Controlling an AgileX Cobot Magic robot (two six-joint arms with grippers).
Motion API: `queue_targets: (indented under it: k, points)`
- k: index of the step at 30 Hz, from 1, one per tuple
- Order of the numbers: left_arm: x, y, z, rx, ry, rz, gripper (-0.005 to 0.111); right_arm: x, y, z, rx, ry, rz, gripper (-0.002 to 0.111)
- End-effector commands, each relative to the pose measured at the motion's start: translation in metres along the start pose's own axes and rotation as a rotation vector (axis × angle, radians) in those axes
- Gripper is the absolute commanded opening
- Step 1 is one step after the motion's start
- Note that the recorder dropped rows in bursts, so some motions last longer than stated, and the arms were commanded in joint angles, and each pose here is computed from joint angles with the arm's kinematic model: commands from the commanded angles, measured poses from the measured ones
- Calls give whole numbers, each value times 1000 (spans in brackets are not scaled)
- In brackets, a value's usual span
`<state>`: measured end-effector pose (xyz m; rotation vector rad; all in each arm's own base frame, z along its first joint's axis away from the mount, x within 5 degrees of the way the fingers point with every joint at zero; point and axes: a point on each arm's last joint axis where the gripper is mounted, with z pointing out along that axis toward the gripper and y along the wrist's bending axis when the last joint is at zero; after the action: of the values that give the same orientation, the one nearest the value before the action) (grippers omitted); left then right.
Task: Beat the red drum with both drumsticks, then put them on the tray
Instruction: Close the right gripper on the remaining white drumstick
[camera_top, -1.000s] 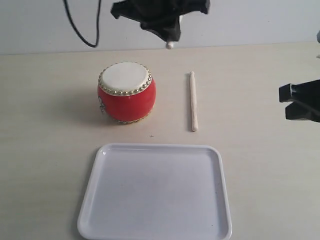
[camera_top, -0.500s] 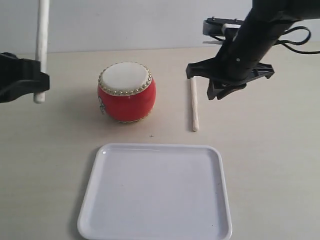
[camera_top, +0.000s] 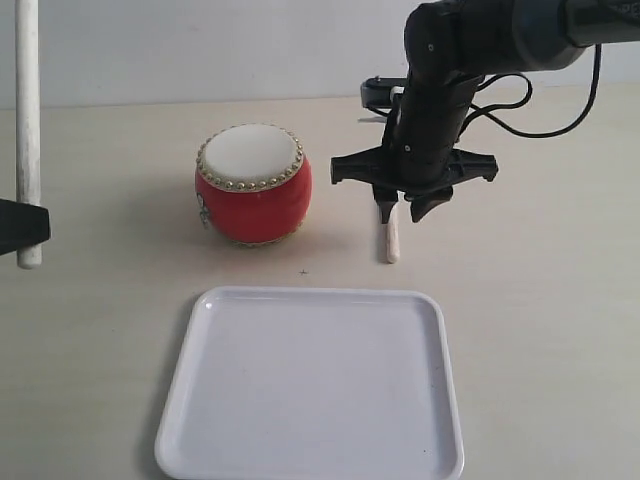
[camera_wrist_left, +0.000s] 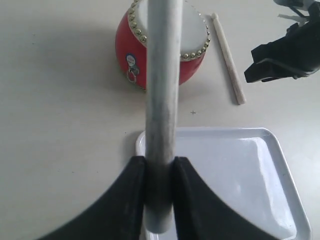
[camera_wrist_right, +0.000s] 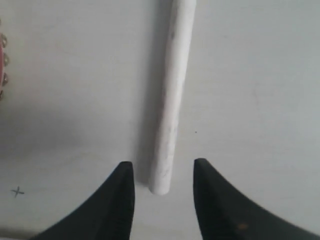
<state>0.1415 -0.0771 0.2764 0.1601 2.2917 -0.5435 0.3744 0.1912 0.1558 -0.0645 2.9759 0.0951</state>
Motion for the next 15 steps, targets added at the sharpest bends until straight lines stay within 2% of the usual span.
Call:
queue_targets:
  k: [1,15]
  points:
    - [3,3,3,-6,-23,25,0,-2,-1,7,21,-3,15,39]
    - [7,6,5,-11,-24,27,0,2,2,28,28,38,19,41]
